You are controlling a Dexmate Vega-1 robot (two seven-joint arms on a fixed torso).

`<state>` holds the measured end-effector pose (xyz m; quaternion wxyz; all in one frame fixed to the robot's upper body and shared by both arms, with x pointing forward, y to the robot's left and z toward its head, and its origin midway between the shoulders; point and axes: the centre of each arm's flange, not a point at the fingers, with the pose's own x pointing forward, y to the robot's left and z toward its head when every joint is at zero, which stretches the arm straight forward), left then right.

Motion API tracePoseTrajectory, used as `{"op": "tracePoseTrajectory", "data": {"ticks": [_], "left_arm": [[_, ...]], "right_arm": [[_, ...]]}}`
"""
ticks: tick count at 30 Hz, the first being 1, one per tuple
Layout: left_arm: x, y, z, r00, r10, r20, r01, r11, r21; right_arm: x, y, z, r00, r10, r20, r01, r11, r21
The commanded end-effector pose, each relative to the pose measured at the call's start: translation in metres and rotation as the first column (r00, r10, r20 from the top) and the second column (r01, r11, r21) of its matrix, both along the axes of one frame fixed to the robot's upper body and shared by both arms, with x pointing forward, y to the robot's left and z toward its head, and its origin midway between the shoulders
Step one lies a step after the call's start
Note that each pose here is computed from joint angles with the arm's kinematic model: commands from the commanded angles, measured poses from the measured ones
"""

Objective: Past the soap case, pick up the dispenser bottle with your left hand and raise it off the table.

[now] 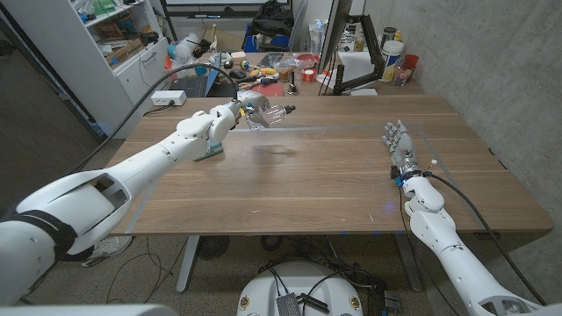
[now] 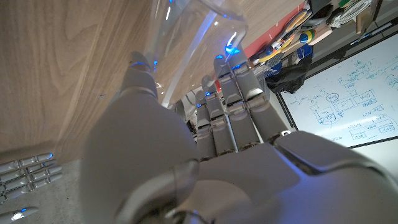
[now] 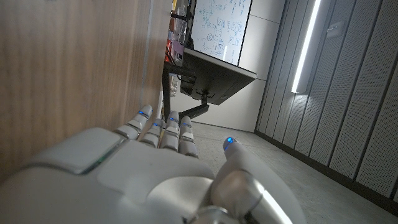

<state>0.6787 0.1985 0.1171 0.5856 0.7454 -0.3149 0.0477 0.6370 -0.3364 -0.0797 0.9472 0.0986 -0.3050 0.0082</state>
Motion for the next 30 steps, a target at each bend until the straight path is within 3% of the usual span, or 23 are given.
{"op": "tracePoseTrajectory", "data": {"ticks": [1, 30], "left_arm": [[-0.006, 0.004, 0.003, 0.999, -0.012, 0.042, 0.014, 0.999, -0.047], [-0.007, 0.025, 0.006, 0.994, -0.039, 0.102, 0.057, 0.982, -0.183]], "right_arm": [[-0.001, 0.0, 0.0, 1.0, 0.0, 0.003, 0.0, 1.0, -0.003], [0.002, 0.009, 0.005, 1.0, 0.004, 0.004, -0.004, 1.0, -0.012]]}}
